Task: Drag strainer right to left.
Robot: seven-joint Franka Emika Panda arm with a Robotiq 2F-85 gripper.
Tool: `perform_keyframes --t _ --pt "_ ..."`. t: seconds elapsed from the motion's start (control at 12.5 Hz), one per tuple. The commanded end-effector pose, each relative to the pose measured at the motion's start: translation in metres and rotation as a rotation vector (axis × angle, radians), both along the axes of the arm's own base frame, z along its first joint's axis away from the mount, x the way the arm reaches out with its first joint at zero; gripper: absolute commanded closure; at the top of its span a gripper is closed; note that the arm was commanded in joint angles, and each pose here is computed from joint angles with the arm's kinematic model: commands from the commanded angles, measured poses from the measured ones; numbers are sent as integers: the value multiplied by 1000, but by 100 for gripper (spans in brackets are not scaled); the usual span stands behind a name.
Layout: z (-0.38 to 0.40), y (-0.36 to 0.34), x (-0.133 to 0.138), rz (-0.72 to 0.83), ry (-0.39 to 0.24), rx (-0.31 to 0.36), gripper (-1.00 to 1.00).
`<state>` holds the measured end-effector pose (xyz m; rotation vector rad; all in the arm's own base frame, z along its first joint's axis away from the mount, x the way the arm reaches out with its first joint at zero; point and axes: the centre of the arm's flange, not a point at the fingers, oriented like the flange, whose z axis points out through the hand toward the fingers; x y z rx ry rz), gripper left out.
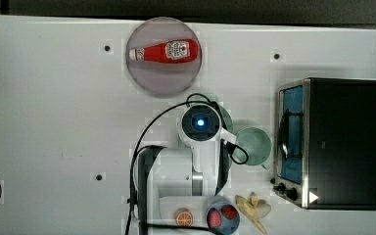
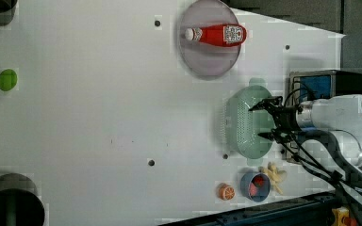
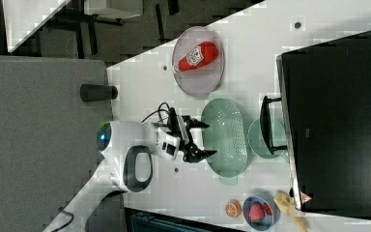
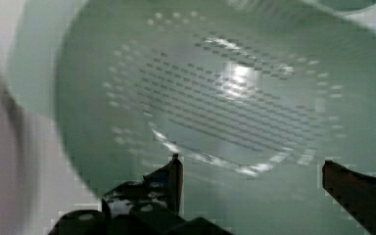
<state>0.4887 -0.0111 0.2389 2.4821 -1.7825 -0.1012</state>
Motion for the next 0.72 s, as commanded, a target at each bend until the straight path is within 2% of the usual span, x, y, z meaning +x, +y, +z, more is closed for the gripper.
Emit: perform_keyframes --t 0.08,0.16,0.4,0.72 --pt "-16 -1 13 -192 -102 -8 -100" --pt "-30 6 14 -195 -110 -5 -100" --pt "-65 20 7 -201 -75 -4 -100" --pt "-83 34 4 -181 -69 2 -100"
